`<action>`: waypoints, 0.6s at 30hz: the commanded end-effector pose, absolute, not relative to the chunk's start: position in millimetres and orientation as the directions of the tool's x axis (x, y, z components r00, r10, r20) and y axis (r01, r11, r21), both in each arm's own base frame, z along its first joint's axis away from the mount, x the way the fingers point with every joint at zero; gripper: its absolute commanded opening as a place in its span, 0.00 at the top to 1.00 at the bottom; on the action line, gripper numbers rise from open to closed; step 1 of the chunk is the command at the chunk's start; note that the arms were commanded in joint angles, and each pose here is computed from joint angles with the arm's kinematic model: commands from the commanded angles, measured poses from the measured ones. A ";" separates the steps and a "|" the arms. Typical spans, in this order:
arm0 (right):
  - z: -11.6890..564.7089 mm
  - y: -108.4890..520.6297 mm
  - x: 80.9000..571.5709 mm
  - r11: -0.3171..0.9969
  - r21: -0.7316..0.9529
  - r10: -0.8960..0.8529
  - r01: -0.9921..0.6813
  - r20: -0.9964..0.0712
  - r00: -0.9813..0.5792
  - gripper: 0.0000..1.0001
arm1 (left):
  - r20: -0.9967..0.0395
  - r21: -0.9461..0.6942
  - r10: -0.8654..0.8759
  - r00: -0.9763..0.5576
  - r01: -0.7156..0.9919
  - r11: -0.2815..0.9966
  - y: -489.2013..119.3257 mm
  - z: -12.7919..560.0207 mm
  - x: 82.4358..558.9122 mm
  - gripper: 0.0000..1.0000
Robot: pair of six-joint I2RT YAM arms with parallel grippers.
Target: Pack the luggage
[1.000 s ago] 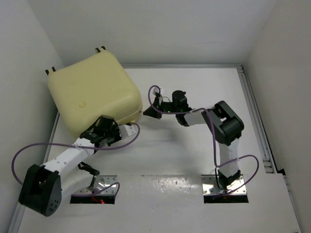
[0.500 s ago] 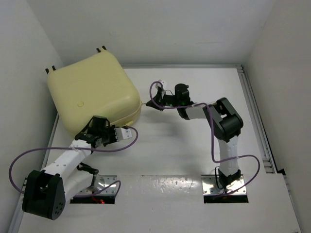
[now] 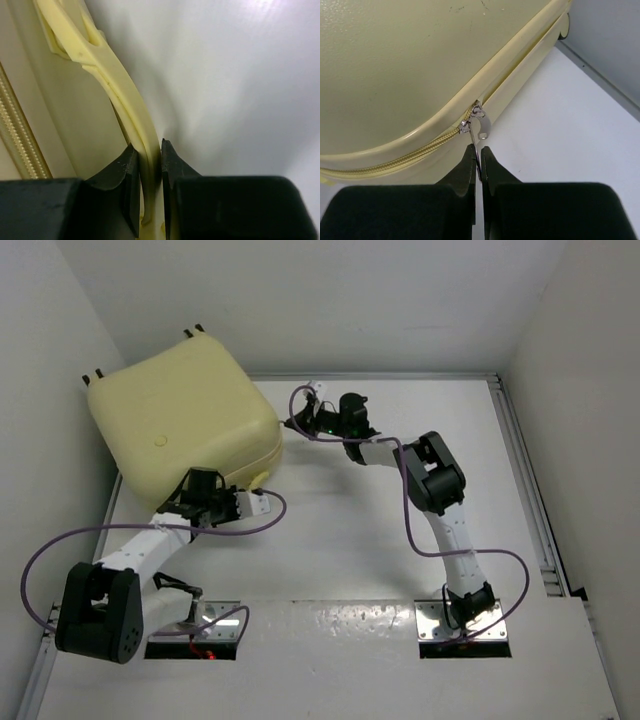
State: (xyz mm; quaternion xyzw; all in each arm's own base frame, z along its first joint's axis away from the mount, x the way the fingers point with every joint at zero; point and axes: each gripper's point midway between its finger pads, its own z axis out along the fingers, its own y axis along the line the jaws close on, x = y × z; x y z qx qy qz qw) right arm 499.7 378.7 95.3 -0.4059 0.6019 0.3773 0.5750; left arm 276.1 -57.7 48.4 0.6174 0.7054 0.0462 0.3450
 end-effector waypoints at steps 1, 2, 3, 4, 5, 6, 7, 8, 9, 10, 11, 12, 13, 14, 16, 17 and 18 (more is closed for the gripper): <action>100.1 356.7 573.1 0.674 -0.041 -0.048 -0.737 -0.999 0.012 1.00 | -0.411 0.411 0.911 0.016 0.896 0.170 -59.4 36.5 257.7 1.00; 102.8 348.2 580.3 0.694 -0.035 -0.041 -0.720 -0.999 0.009 1.00 | -0.428 0.432 0.904 0.016 0.882 0.189 -64.2 45.0 267.8 1.00; 102.9 347.9 578.6 0.696 -0.024 -0.037 -0.717 -0.999 -0.002 0.93 | -0.461 0.416 0.885 -0.058 0.867 0.274 -64.3 50.7 273.7 1.00; 122.5 344.3 575.2 0.699 -0.024 -0.021 -0.715 -1.000 0.013 0.75 | -0.492 0.426 0.868 -0.071 0.850 0.311 -72.1 68.9 290.8 0.86; 115.4 340.0 566.5 0.699 -0.019 -0.032 -0.715 -0.999 -0.005 0.66 | -0.530 0.414 0.842 -0.098 0.837 0.358 -77.5 80.7 300.9 0.78; 121.3 332.6 565.2 0.702 -0.025 -0.030 -0.712 -1.000 0.005 0.58 | -0.565 0.403 0.814 -0.133 0.817 0.413 -81.2 93.9 312.2 0.70; 149.1 326.4 552.8 0.690 -0.035 -0.023 -0.723 -0.999 0.026 0.43 | -0.638 0.370 0.750 -0.174 0.785 0.497 -95.8 121.5 333.2 0.55; 138.1 320.7 542.3 0.685 -0.028 -0.047 -0.728 -0.999 -0.006 0.37 | -0.672 0.355 0.716 -0.189 0.766 0.535 -103.1 137.2 343.6 0.47; 144.3 314.6 536.8 0.673 -0.030 -0.051 -0.739 -0.999 -0.007 0.32 | -0.704 0.338 0.679 -0.208 0.743 0.578 -107.1 152.2 353.6 0.38; 168.1 300.5 524.4 0.677 -0.054 -0.077 -0.734 -0.997 0.003 0.25 | -0.767 0.311 0.608 -0.204 0.710 0.631 -123.8 188.3 368.3 0.31; 164.6 294.0 516.0 0.676 -0.050 -0.096 -0.735 -0.995 -0.021 0.20 | -0.791 0.297 0.578 -0.201 0.701 0.649 -132.0 203.1 375.2 0.28; 188.4 287.6 509.3 0.675 -0.067 -0.096 -0.735 -0.995 0.003 0.14 | -0.809 0.279 0.552 -0.202 0.695 0.663 -140.2 214.1 381.8 0.27; 187.4 276.4 496.5 0.673 -0.066 -0.149 -0.737 -0.988 -0.048 0.03 | -0.844 0.269 0.504 -0.184 0.668 0.694 -151.9 244.1 390.0 0.10; 189.9 266.1 492.8 0.685 -0.053 -0.158 -0.727 -0.985 -0.076 0.00 | -0.859 0.271 0.483 -0.170 0.650 0.710 -157.1 261.0 392.9 0.00; 219.8 241.4 480.6 0.697 -0.084 -0.190 -0.712 -0.979 -0.070 0.00 | -0.880 0.250 0.444 -0.170 0.628 0.737 -165.6 282.8 395.9 0.00; 220.3 228.8 468.6 0.706 -0.061 -0.213 -0.705 -0.968 -0.130 0.00 | -0.894 0.259 0.426 -0.140 0.615 0.745 -169.1 302.2 398.1 0.00; 224.5 222.5 464.7 0.714 -0.056 -0.219 -0.698 -0.965 -0.147 0.00 | -0.897 0.254 0.419 -0.143 0.608 0.752 -172.8 307.5 396.4 0.00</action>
